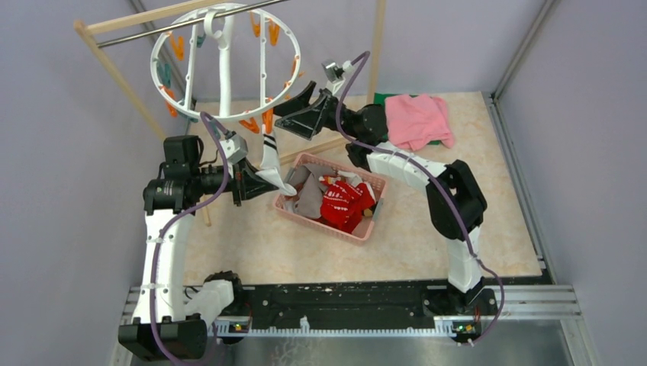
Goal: Remove the socks clipped to the hanger
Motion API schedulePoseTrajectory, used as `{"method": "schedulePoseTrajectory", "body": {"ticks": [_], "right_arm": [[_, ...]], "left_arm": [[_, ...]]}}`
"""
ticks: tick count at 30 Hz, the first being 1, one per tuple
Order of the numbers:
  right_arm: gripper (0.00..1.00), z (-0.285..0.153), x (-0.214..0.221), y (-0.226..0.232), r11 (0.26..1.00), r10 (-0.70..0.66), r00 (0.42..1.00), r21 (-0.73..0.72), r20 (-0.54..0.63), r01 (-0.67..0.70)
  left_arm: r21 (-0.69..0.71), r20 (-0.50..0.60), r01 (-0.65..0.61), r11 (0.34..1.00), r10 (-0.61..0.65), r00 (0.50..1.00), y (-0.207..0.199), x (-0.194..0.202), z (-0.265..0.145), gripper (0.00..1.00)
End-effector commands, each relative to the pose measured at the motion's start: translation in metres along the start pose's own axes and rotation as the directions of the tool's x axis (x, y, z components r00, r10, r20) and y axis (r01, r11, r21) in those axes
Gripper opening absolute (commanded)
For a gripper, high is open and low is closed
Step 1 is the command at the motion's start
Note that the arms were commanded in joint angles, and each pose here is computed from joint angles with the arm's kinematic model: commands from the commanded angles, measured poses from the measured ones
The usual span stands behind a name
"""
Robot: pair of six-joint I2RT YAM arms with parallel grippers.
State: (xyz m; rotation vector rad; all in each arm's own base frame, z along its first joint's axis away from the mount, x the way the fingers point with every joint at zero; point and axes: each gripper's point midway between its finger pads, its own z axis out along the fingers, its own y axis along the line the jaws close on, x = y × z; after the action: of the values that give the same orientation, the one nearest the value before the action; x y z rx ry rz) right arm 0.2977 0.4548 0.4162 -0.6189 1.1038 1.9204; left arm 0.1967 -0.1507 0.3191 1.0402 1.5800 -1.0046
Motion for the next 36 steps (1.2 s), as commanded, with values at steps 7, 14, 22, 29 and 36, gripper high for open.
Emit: {"method": "schedulePoseTrajectory", "body": {"ticks": [7,14,22,29,36], "right_arm": [[0.75,0.018,-0.013,0.027,0.987,0.027,0.994,-0.159,0.107,-0.01],[0.81,0.022,-0.009,0.017,0.991,0.048,0.992,-0.13,0.117,-0.032],[0.57,0.032,-0.014,0.025,0.98,0.067,0.988,-0.195,0.139,-0.039],[0.32,0.035,-0.012,0.031,0.972,0.085,0.987,-0.231,0.138,-0.051],[0.08,0.034,-0.011,0.031,0.975,0.081,0.988,-0.215,0.13,-0.052]], "left_arm": [[0.022,0.029,-0.059,0.998,0.058,0.998,-0.003,-0.012,0.0,0.0],[0.039,0.043,-0.049,0.998,0.048,0.998,-0.009,-0.017,-0.001,0.0],[0.034,0.039,-0.044,0.998,0.043,0.998,-0.008,-0.017,-0.001,0.0],[0.025,0.034,-0.045,0.999,0.044,0.998,-0.008,-0.016,-0.002,0.0],[0.006,0.024,-0.046,0.999,0.046,0.999,-0.004,-0.014,-0.002,0.0]]}}
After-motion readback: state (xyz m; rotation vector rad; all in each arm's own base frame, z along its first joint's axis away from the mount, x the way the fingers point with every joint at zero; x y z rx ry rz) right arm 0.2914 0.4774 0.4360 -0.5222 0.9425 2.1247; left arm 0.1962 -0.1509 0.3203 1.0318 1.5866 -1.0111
